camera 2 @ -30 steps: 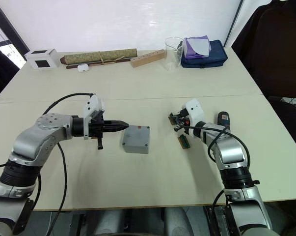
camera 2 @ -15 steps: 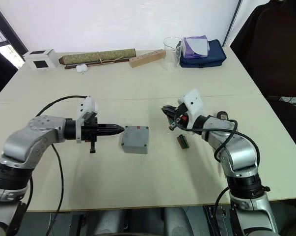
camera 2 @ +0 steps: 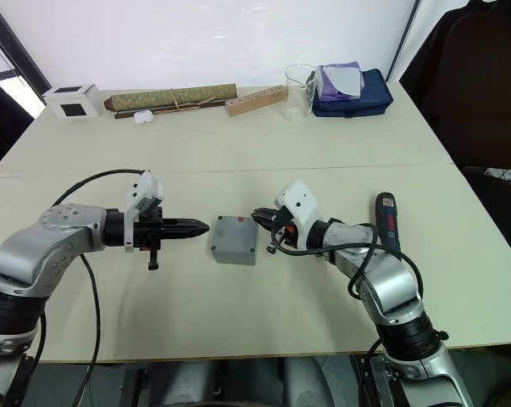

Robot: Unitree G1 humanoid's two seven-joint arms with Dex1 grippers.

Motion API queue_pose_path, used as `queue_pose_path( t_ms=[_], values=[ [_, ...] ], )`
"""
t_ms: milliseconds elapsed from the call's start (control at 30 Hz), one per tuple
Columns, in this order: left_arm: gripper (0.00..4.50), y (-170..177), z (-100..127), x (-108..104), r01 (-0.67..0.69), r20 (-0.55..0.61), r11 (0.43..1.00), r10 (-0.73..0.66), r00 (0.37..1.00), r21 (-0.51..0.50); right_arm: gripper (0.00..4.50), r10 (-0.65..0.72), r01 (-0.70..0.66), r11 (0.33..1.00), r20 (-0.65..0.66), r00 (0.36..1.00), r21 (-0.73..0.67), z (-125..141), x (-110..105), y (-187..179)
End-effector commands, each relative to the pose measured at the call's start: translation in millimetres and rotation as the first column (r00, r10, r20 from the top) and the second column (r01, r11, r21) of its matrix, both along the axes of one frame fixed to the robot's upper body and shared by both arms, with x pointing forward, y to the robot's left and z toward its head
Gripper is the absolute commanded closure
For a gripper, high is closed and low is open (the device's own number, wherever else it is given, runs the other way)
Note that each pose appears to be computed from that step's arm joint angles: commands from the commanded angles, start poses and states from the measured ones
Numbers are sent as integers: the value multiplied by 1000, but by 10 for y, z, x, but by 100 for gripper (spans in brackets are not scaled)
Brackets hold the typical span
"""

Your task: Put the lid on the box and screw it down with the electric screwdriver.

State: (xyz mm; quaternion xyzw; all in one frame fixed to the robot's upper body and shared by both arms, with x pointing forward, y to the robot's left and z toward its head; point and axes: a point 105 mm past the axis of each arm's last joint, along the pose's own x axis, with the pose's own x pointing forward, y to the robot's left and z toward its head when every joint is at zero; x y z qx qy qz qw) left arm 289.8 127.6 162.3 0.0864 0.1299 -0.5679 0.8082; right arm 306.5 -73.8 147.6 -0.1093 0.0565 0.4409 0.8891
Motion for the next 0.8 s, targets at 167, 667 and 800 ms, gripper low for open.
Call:
queue_pose_path(
  t_ms=[167,667,800],
  values=[
    [450,-24,123,13,-2,57,1000,3,998,-11,445,8,-7,1000,34,999,-10,39,7,7],
    [450,-65,130,53,1,62,1000,0,998,-16,329,13,-12,1000,19,1000,-26,14,0,11],
    [450,-65,123,62,-1,61,1000,2,998,-23,160,5,-4,999,27,1000,-39,39,11,-37]
  ],
)
